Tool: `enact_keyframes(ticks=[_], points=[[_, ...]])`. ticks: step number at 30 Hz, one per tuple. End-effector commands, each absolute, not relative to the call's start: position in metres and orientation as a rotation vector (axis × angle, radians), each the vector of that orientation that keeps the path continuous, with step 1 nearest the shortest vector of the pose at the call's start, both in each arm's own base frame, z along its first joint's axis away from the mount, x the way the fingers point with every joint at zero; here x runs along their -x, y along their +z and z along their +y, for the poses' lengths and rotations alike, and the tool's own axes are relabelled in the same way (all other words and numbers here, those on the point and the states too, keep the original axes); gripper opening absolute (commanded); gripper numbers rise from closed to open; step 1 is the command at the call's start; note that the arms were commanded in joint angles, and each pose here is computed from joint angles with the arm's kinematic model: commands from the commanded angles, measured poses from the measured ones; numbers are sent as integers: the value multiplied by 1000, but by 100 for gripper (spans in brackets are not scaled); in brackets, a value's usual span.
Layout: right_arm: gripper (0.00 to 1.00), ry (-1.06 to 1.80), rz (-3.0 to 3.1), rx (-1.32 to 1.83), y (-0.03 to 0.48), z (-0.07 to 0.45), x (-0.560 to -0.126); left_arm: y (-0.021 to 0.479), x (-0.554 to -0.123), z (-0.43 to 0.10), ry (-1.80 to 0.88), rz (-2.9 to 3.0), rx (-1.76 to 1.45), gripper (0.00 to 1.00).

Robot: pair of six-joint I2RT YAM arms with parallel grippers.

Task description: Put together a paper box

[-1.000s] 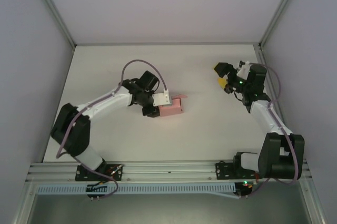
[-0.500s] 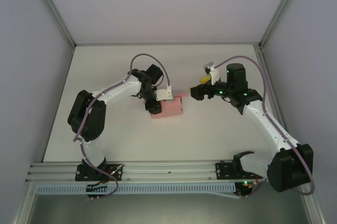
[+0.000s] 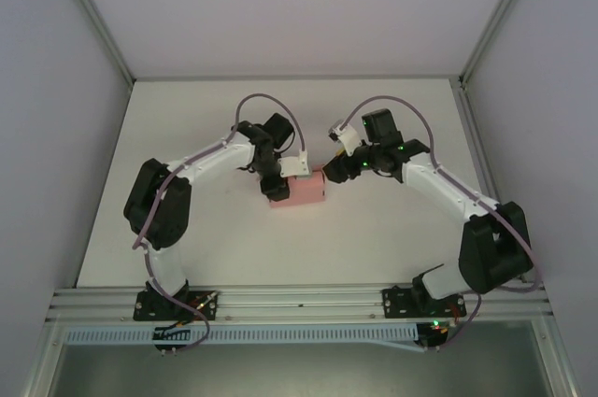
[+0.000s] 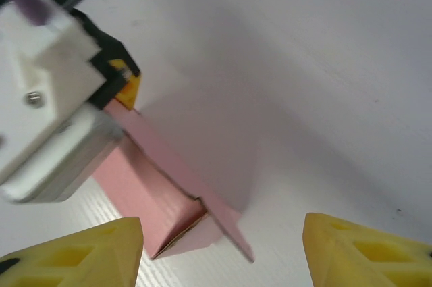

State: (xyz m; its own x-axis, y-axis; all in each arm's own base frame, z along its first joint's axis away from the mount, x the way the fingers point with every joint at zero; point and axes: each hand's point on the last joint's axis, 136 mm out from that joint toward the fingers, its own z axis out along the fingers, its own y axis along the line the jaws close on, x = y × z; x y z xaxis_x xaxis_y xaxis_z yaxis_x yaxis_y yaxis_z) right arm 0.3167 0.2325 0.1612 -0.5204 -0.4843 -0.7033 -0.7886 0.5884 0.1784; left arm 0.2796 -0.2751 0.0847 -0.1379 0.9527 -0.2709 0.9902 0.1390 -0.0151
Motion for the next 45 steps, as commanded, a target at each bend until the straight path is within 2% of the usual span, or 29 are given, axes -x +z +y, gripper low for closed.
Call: enact_keyframes(ticks=[1,6,8,13,17,23,27,33,40,45], points=[[62,587,2233,1051,155,232,-324,85,-277,-273,-250,2223,-1934,46],[52,634,2248,1110,147,237,-317,85,-278,-274,-252,2214,-1931,46],[45,650,2253,1129,145,238,-314,85,-280,-274,-240,2216,-1921,46],[15,681,2278,1109,146,240,-311,86,-282,-273,-227,2218,-1912,46],[7,733,2301,1056,155,244,-308,87,-285,-274,-214,2221,-1896,46],[0,961,2388,778,171,259,-306,82,-293,-271,-157,2239,-1878,45],[0,1142,2533,517,167,269,-303,82,-295,-272,-149,2245,-1871,45],[0,1289,2616,436,179,269,-291,78,-294,-266,-116,2256,-1895,45],[0,1543,2617,245,193,275,-300,77,-293,-267,-124,2264,-1900,45],[0,1595,2617,185,196,282,-304,74,-292,-268,-126,2271,-1923,45]])
